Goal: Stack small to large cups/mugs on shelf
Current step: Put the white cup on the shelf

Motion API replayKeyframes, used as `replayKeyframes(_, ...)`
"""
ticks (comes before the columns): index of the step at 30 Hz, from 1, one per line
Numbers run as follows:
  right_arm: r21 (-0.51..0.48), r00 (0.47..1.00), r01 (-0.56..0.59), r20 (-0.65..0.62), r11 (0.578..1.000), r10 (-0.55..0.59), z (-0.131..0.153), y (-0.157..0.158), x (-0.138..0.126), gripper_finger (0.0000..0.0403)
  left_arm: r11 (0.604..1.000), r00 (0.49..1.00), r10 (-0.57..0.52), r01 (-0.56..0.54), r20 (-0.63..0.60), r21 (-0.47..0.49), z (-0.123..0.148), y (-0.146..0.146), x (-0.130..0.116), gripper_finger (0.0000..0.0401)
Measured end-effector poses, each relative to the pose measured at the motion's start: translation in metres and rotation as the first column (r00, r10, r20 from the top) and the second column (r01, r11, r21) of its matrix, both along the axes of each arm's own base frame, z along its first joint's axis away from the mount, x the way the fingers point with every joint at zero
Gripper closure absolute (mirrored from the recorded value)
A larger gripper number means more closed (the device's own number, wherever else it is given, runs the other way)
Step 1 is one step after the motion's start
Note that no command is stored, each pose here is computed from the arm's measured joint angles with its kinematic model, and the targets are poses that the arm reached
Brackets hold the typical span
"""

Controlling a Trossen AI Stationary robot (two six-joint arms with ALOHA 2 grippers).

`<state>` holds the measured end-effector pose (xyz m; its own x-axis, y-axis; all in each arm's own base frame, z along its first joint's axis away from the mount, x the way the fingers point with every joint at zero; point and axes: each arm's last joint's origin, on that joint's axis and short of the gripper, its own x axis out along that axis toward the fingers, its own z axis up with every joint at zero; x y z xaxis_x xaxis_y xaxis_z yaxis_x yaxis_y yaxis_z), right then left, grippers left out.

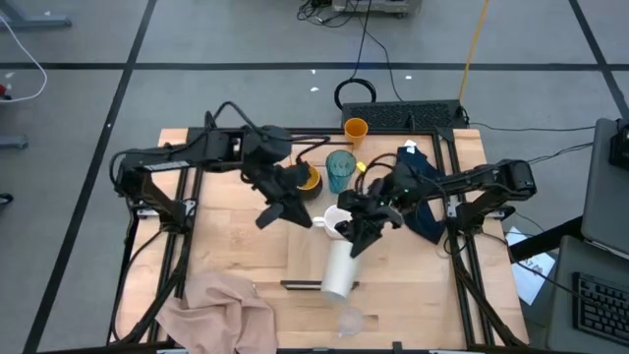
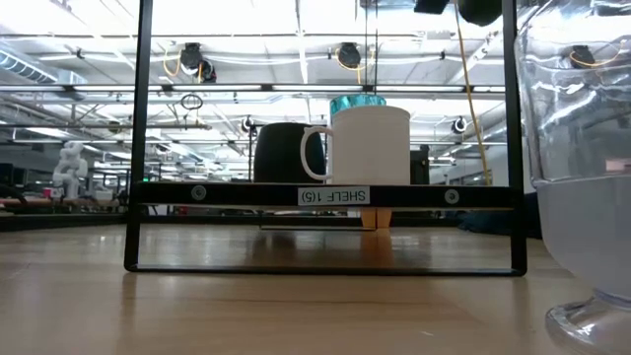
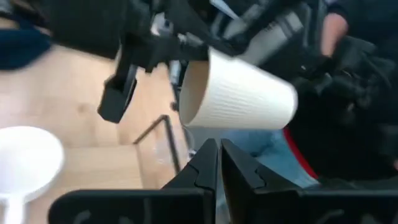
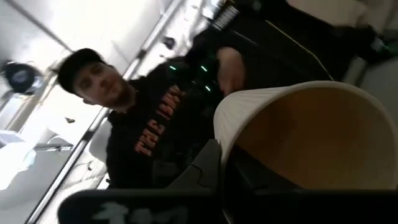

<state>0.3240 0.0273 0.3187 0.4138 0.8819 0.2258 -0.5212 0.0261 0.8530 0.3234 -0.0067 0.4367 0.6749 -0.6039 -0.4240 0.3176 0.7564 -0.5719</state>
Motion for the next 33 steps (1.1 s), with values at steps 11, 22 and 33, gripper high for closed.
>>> replayKeyframes(11,-0.058,0.993,0.016,-0.118,0.998,-0.023,-0.011,-0.024,0.003,0.0403,0.985,0.977,0.128,-0.105,-0.172,0.135,-0.012,0.017,-0.018,0.0380)
replayKeyframes(22,-0.216,0.967,0.200,-0.115,0.956,-0.228,-0.038,-0.042,0.009,0.0403,0.990,0.970,0.098,-0.072,-0.221,0.124,-0.016,0.023,-0.023,0.0229)
replayKeyframes(33,-0.320,0.886,0.457,0.248,0.830,-0.393,-0.020,-0.016,0.006,0.0403,0.975,0.960,0.162,-0.120,-0.230,0.186,-0.018,0.022,-0.022,0.0098)
